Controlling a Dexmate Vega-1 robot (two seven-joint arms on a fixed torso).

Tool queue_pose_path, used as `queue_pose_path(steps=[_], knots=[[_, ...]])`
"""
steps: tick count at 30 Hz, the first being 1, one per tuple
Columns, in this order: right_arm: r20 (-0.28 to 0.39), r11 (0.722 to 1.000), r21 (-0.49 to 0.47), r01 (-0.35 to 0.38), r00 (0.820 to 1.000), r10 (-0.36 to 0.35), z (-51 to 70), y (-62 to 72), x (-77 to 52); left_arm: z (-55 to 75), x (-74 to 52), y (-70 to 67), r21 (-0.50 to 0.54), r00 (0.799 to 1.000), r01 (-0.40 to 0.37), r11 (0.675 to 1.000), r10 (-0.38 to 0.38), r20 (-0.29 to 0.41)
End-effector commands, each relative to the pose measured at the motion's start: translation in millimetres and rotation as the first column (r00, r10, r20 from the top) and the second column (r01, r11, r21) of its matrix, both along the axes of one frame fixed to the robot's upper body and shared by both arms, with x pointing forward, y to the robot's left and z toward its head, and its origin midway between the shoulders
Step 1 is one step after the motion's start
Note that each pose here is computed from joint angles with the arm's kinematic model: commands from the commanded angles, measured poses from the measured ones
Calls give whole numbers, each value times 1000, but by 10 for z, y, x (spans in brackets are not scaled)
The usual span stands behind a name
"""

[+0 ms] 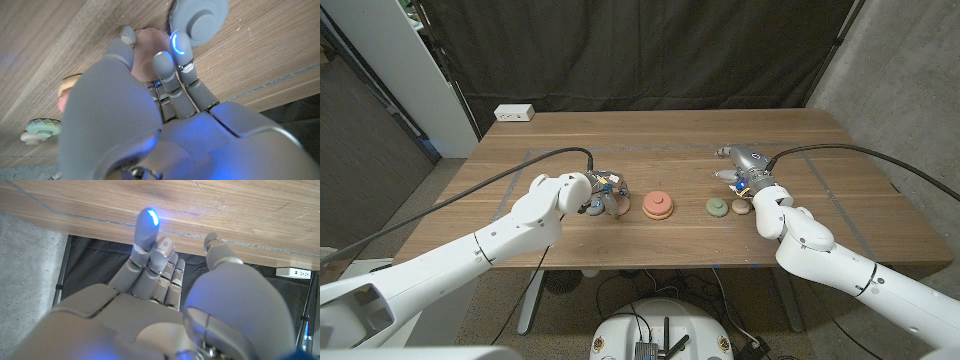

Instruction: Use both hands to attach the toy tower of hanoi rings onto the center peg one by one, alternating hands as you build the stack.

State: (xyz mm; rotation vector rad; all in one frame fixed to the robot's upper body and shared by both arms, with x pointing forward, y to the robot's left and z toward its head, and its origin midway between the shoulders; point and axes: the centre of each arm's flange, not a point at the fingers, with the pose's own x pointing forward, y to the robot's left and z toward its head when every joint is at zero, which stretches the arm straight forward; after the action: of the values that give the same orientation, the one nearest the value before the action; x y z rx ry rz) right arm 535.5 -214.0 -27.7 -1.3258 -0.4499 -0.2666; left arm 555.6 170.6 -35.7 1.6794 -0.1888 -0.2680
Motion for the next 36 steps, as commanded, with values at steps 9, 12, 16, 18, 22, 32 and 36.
queue_pose_path(steps=[9, 12, 16, 18, 22, 32, 36], knots=[[16, 1000, -9, 2, 1000, -2, 61, 0, -12, 106, -9, -19, -65, 999, 29, 997, -26, 40], [15, 1000, -9, 3, 1000, -2, 68, -5, -8, 129, 0, -20, -66, 999, 32, 997, -29, 41], [17, 1000, -6, 5, 1000, -4, 71, -12, -5, 165, -1, -30, -60, 998, 38, 997, -35, 45], [17, 1000, -5, 5, 1000, -4, 73, -16, -4, 187, -8, -35, -60, 998, 41, 997, -38, 51], [22, 1000, -2, 5, 1000, -5, 76, -19, -5, 236, -23, -43, -58, 997, 47, 997, -44, 61], [30, 1000, 1, 9, 1000, -9, 82, -24, -22, 346, -61, -46, -42, 996, 54, 998, -51, 77], [31, 1000, 5, 11, 999, -11, 77, -28, -31, 381, -82, -45, -37, 995, 59, 998, -56, 86]])
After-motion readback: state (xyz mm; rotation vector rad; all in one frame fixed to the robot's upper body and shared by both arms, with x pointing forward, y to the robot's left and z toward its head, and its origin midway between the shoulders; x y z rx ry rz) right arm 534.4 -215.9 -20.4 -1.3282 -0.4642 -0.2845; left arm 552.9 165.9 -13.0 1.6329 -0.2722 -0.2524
